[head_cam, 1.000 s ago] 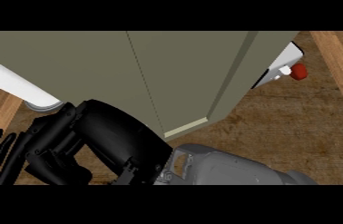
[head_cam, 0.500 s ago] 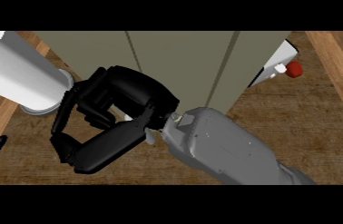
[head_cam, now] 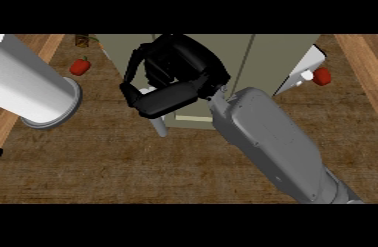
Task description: Pick up the bottled water, place it into the cabinet and close the cabinet
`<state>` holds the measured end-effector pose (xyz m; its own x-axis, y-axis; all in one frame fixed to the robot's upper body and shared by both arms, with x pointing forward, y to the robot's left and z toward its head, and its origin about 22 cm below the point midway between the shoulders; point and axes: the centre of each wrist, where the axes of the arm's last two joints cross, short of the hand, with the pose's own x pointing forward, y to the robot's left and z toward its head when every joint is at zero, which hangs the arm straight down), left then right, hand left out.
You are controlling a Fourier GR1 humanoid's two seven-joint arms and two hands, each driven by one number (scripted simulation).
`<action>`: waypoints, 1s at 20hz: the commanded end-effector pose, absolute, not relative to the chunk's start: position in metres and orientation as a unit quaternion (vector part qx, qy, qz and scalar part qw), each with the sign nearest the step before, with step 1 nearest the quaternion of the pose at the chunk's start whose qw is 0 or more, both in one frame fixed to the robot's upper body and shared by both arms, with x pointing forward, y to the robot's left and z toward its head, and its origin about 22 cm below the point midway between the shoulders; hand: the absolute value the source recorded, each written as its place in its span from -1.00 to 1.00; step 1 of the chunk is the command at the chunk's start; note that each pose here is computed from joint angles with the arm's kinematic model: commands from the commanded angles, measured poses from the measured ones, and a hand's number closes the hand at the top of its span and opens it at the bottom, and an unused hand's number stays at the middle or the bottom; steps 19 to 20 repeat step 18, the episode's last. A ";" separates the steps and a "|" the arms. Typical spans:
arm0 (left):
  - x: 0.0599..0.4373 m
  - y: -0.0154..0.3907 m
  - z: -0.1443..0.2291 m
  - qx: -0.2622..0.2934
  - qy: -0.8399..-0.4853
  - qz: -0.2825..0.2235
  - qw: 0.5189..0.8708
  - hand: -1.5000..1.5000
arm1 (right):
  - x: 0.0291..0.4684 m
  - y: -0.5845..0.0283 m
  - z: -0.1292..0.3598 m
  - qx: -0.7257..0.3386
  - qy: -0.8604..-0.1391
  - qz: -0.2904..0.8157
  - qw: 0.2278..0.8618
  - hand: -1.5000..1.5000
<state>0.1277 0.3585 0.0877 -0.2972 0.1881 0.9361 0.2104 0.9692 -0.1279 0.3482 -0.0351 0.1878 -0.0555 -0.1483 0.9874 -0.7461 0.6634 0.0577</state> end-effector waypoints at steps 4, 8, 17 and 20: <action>0.131 0.352 0.097 -0.130 -0.802 -0.024 0.582 -1.00 | 0.382 -0.054 0.182 0.238 -0.725 0.200 0.615 1.00; 0.135 0.338 0.091 -0.135 -0.801 -0.016 0.582 -1.00 | 0.392 -0.064 0.185 0.234 -0.730 0.185 0.615 1.00; 0.138 0.337 0.100 -0.143 -0.805 -0.019 0.576 -1.00 | 0.405 -0.082 0.195 0.210 -0.752 0.177 0.600 -1.00; 0.138 0.335 0.107 -0.147 -0.804 -0.031 0.575 -1.00 | 0.399 -0.076 0.172 0.204 -0.748 0.181 0.605 -1.00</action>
